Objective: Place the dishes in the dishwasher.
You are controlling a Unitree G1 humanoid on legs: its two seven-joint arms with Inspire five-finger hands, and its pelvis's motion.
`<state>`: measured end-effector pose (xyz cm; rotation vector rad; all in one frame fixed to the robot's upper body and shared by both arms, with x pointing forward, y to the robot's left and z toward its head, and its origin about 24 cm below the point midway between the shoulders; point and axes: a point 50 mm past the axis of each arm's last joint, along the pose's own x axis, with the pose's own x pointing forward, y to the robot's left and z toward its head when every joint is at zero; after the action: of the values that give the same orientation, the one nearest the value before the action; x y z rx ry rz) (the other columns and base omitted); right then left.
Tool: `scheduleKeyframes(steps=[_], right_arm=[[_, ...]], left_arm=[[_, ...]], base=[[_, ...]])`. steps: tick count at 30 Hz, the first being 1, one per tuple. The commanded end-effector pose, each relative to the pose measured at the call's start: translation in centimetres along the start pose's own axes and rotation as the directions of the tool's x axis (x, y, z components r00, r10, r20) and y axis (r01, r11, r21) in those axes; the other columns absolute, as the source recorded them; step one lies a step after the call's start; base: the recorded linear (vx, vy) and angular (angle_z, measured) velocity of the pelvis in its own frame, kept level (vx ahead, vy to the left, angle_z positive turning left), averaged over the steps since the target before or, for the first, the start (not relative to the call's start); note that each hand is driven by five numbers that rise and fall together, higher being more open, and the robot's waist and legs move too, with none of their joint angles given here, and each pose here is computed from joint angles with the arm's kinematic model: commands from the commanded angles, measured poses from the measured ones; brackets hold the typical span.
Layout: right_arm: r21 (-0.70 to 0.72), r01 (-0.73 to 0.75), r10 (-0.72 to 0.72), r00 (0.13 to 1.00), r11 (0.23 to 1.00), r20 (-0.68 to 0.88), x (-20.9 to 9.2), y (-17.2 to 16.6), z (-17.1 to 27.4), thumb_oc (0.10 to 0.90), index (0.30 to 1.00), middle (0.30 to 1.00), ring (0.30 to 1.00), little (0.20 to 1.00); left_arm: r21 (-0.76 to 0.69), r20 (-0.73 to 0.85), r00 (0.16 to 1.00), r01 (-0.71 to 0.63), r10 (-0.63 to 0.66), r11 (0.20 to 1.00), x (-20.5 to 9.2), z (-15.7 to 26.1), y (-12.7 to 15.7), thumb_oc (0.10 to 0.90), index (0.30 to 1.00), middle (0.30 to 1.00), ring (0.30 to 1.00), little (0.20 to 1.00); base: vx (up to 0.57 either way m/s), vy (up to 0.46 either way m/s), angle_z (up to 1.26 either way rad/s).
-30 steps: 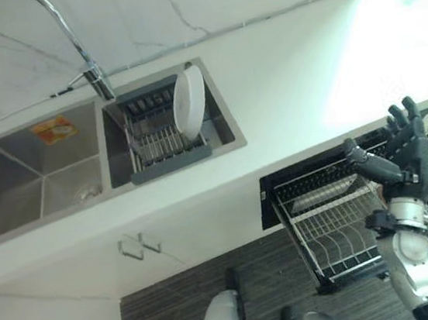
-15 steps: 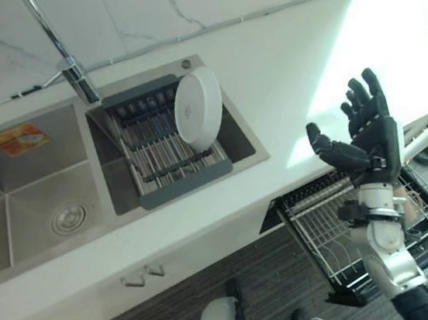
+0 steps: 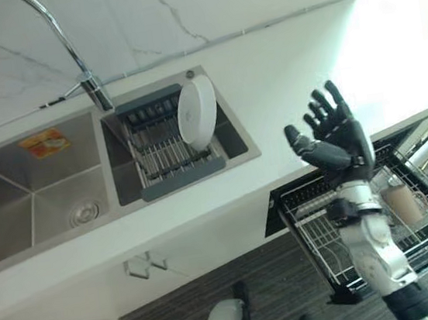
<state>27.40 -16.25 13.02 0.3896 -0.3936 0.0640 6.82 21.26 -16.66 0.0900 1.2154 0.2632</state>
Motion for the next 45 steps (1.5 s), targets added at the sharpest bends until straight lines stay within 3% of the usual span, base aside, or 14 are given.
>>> scheduleKeyframes(steps=[1, 3, 6, 10, 17, 25, 31, 36, 45], right_arm=[[0.046, -0.099, 0.087, 0.973, 0.994, 0.215, 2.9, 2.4, 4.4, 0.8, 0.9, 0.9, 0.9, 0.9], [0.047, -0.084, 0.073, 0.976, 0.995, 0.206, 3.3, 2.5, 4.3, 0.8, 0.9, 0.9, 0.9, 0.9], [0.079, -0.05, 0.033, 0.979, 0.996, 0.202, 4.2, 2.9, 4.1, 0.8, 0.9, 0.9, 0.9, 0.9], [0.074, -0.055, 0.038, 0.976, 0.996, 0.216, 5.4, 4.1, 4.3, 0.8, 0.9, 0.9, 0.9, 0.9], [0.09, -0.036, 0.017, 0.978, 0.995, 0.207, 6.6, 5.3, 4.4, 0.8, 0.9, 0.9, 0.9, 0.9], [0.122, 0.001, -0.031, 0.968, 0.993, 0.249, 7.7, 6.3, 5.6, 0.8, 0.9, 0.9, 0.9, 0.9], [0.12, -0.016, -0.017, 0.962, 0.993, 0.274, 8.4, 6.4, 6.5, 0.8, 0.9, 0.9, 0.9, 0.9], [0.132, -0.033, -0.007, 0.957, 0.991, 0.29, 8.8, 7.1, 7.2, 0.8, 0.9, 0.9, 0.9, 0.9], [0.147, -0.045, 0.0, 0.957, 0.988, 0.291, 9.5, 7.8, 7.8, 0.8, 0.9, 0.9, 0.9, 0.9]], left_arm=[[0.072, -0.03, 1.0, -0.002, 0.005, 0.997, -0.1, -1.0, 1.1, 0.8, 0.9, 0.9, 0.9, 0.9], [0.104, -0.01, 1.0, 0.001, 0.0, 0.995, -0.1, -0.6, 1.0, 0.8, 0.9, 0.9, 0.9, 0.9], [0.321, 0.088, 0.996, -0.026, -0.002, 0.947, 0.0, 1.0, 1.1, 0.8, 0.9, 0.9, 0.9, 0.9], [0.404, 0.157, 0.987, -0.055, -0.01, 0.913, 0.1, 2.6, 1.3, 0.8, 0.9, 0.9, 0.9, 0.9], [0.381, 0.237, 0.97, -0.144, 0.055, 0.913, 0.3, 4.8, 2.9, 0.8, 0.9, 0.9, 0.9, 0.9], [0.387, 0.31, 0.951, -0.117, -0.01, 0.914, 0.2, 7.7, 2.8, 0.8, 0.9, 0.9, 0.9, 0.9], [0.484, 0.28, 0.958, -0.082, -0.065, 0.871, 0.2, 7.1, 1.9, 0.8, 0.9, 0.9, 0.9, 0.9], [0.442, 0.187, 0.978, 0.005, -0.097, 0.897, 0.4, 5.9, 1.5, 0.8, 0.9, 0.9, 0.9, 0.9], [0.441, 0.145, 0.985, 0.019, -0.092, 0.898, 0.5, 5.1, 1.9, 0.8, 0.9, 0.9, 0.9, 0.9]], base=[[0.08, 0.015, 0.2], [0.04, 0.002, 0.09], [0.03, 0.017, 0.15], [0.01, 0.043, 0.09], [0.0, 0.009, 0.05], [-0.05, 0.014, 0.08], [-0.03, 0.023, 0.06], [-0.01, 0.004, 0.01], [0.0, 0.0, 0.0]])
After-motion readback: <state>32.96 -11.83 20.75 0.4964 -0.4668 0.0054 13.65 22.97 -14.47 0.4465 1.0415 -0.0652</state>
